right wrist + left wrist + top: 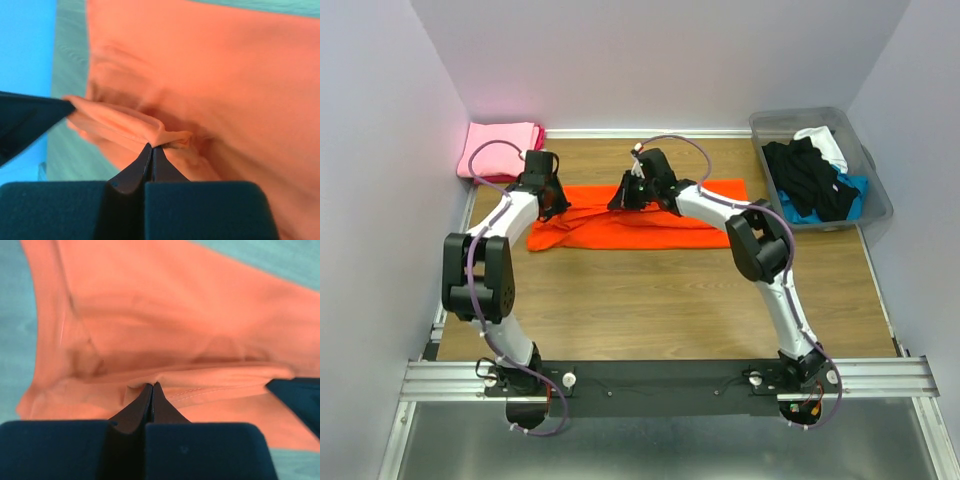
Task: Fold and stack the t-shirts
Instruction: Fold the tshirt
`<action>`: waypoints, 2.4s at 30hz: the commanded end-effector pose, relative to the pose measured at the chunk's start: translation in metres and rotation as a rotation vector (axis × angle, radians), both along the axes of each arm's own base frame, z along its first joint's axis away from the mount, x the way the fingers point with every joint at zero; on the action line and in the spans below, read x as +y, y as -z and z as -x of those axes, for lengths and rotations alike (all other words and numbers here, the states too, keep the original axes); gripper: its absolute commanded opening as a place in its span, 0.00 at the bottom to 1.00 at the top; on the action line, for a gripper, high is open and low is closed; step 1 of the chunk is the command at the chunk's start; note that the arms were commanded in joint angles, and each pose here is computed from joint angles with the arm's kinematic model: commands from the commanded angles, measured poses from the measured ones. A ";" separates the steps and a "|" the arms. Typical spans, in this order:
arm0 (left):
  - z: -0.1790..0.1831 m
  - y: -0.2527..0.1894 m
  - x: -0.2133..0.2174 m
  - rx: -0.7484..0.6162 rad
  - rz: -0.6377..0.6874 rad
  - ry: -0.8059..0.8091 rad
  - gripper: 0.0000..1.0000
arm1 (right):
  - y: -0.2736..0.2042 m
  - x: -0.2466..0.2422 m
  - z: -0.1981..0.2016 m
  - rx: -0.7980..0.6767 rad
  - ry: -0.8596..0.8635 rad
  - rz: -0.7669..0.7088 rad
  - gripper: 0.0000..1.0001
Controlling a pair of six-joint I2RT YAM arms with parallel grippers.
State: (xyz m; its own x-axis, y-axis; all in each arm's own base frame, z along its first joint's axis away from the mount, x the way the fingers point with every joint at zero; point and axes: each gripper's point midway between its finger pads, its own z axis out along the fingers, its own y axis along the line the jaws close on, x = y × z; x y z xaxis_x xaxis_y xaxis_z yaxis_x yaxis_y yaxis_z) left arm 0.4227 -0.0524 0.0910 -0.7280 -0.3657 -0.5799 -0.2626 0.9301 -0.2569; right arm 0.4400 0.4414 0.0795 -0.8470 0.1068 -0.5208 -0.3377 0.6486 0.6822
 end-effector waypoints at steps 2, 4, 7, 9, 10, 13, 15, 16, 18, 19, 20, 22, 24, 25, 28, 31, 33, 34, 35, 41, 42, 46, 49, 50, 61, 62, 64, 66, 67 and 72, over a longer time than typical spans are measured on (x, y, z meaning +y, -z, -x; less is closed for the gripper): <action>-0.049 -0.016 0.009 -0.121 -0.032 -0.019 0.00 | 0.021 0.003 -0.010 0.018 -0.025 0.018 0.06; -0.059 -0.011 0.007 -0.129 -0.023 -0.016 0.00 | 0.026 0.003 -0.015 0.021 -0.017 0.018 0.06; -0.068 -0.007 0.004 -0.132 -0.018 -0.011 0.00 | 0.030 0.003 -0.021 0.024 -0.009 0.013 0.10; -0.071 0.000 0.006 -0.124 -0.028 -0.018 0.00 | 0.030 0.002 -0.024 0.020 -0.003 0.015 0.14; -0.073 0.000 0.007 -0.130 -0.031 -0.020 0.00 | 0.031 0.000 -0.027 0.020 0.005 0.016 0.14; -0.079 0.004 0.007 -0.151 -0.038 -0.011 0.00 | 0.029 -0.001 -0.032 0.004 0.014 0.021 0.15; -0.085 0.005 0.004 -0.170 -0.036 0.005 0.00 | 0.028 -0.003 -0.034 -0.008 0.020 0.028 0.23; -0.087 0.004 0.003 -0.176 -0.039 0.015 0.00 | 0.029 -0.004 -0.034 -0.011 0.021 0.033 0.25; -0.092 0.005 0.003 -0.187 -0.046 0.025 0.00 | 0.027 -0.009 -0.033 -0.025 0.035 0.053 0.33; -0.095 0.002 0.002 -0.204 -0.049 0.030 0.00 | 0.025 -0.013 -0.034 -0.042 0.035 0.067 0.36; -0.098 0.000 0.002 -0.213 -0.052 0.033 0.00 | 0.024 -0.016 -0.034 -0.053 0.039 0.079 0.43; -0.102 -0.001 0.001 -0.223 -0.054 0.037 0.00 | 0.016 -0.025 -0.032 -0.087 0.042 0.108 0.48; -0.105 -0.001 0.001 -0.224 -0.059 0.044 0.00 | 0.001 -0.036 -0.031 -0.133 0.050 0.142 0.55; -0.106 -0.001 0.000 -0.226 -0.063 0.050 0.01 | 0.007 -0.044 -0.026 -0.126 0.050 0.171 0.58; -0.108 0.002 0.000 -0.223 -0.076 0.058 0.02 | -0.007 -0.066 -0.021 -0.178 0.070 0.245 0.59; -0.110 0.002 -0.002 -0.231 -0.074 0.068 0.03 | -0.006 -0.095 -0.009 -0.193 0.090 0.332 0.60; -0.114 0.000 -0.005 -0.238 -0.068 0.077 0.03 | 0.005 -0.114 0.003 -0.174 0.105 0.388 0.61; -0.114 0.004 -0.005 -0.230 -0.066 0.074 0.03 | 0.005 -0.120 0.007 -0.175 0.109 0.404 0.61; -0.115 0.004 -0.006 -0.231 -0.065 0.076 0.04 | -0.007 -0.127 0.009 -0.193 0.121 0.403 0.62; -0.113 0.012 -0.001 -0.193 -0.061 0.014 0.54 | -0.001 -0.177 0.039 -0.151 0.195 0.472 0.62; -0.111 0.009 -0.001 -0.192 -0.058 0.011 0.65 | -0.001 -0.183 0.043 -0.141 0.203 0.476 0.62; -0.102 -0.039 0.005 -0.259 -0.052 -0.035 0.82 | 0.003 -0.218 0.056 -0.090 0.270 0.484 0.62; -0.082 -0.071 0.020 -0.281 -0.071 -0.130 0.82 | 0.013 -0.253 0.066 -0.040 0.337 0.499 0.61; -0.075 -0.075 0.025 -0.277 -0.080 -0.155 0.82 | 0.009 -0.258 0.064 -0.040 0.355 0.488 0.61; 0.042 -0.008 0.047 -0.089 -0.064 -0.285 0.44 | 0.029 -0.322 0.072 0.091 0.504 0.460 0.57; 0.047 -0.001 0.050 -0.074 -0.066 -0.289 0.43 | 0.030 -0.328 0.071 0.098 0.520 0.457 0.56; 0.053 0.013 0.056 -0.045 -0.075 -0.298 0.43 | 0.034 -0.333 0.072 0.114 0.529 0.458 0.55; 0.053 0.021 0.065 -0.040 -0.090 -0.309 0.42 | 0.036 -0.339 0.071 0.121 0.536 0.458 0.54; 0.054 0.027 0.068 -0.024 -0.096 -0.313 0.41 | 0.039 -0.341 0.071 0.130 0.537 0.461 0.54; 0.047 0.045 0.070 0.012 -0.101 -0.304 0.39 | 0.062 -0.359 0.079 0.202 0.565 0.483 0.53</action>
